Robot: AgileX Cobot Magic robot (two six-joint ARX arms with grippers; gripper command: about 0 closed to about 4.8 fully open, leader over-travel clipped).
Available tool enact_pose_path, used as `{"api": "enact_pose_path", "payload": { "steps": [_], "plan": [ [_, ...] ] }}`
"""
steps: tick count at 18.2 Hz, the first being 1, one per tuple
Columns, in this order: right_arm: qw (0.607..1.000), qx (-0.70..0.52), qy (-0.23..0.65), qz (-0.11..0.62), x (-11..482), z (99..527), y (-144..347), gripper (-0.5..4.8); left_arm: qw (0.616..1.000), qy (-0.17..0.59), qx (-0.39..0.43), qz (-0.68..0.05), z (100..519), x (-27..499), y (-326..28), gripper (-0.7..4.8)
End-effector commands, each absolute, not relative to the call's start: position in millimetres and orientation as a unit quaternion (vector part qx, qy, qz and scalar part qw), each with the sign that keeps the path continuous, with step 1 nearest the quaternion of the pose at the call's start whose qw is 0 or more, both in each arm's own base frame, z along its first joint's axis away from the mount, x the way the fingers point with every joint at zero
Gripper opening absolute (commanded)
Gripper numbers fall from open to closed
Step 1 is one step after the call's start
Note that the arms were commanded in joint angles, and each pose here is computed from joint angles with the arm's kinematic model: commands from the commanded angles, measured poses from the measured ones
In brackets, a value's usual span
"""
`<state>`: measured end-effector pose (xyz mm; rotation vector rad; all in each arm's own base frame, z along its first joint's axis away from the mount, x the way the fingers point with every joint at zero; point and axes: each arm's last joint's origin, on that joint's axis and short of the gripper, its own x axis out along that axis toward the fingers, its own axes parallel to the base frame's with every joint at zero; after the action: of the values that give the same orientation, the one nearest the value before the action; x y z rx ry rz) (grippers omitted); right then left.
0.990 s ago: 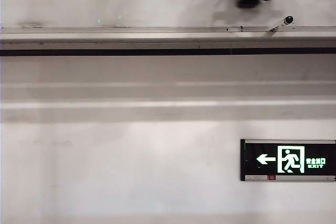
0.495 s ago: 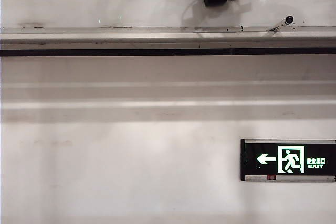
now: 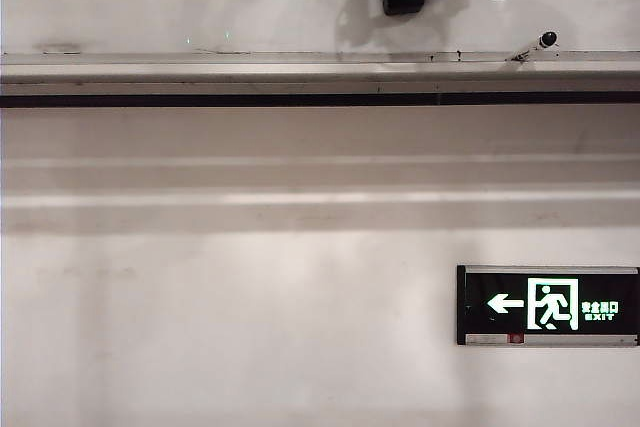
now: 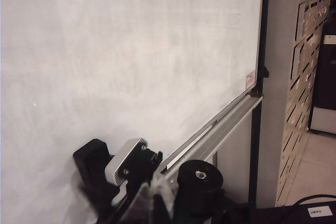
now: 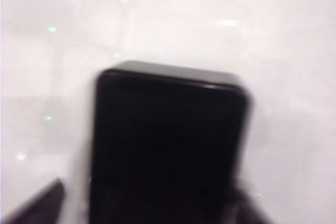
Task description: Wipe the whiteboard clean using the black magnetic whiteboard eraser attached to the whiteboard.
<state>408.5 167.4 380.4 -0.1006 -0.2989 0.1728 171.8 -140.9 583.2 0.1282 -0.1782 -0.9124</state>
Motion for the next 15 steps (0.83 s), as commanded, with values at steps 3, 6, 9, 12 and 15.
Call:
{"api": "enact_pose_path", "payload": {
  "steps": [3, 6, 9, 12, 15],
  "plan": [
    [0.989, -0.069, -0.119, 0.050, 410, 378, 163, 1.75, 0.890, -0.089, 0.060, -0.443, 584, 170, -140, -0.06],
    [0.991, -0.074, -0.112, -0.024, 409, 381, 158, 1.75, 0.890, -0.088, 0.060, -0.443, 584, 170, -140, -0.06],
    [0.987, -0.093, -0.114, -0.066, 407, 388, 149, 1.75, 0.890, -0.088, 0.060, -0.443, 584, 170, -140, -0.06],
    [0.986, -0.089, -0.121, -0.073, 404, 394, 144, 1.75, 0.890, -0.089, 0.060, -0.443, 584, 170, -140, -0.06],
    [0.988, -0.100, -0.120, -0.019, 404, 392, 149, 1.75, 0.890, -0.088, 0.060, -0.443, 584, 170, -140, -0.06]
  ]
}}
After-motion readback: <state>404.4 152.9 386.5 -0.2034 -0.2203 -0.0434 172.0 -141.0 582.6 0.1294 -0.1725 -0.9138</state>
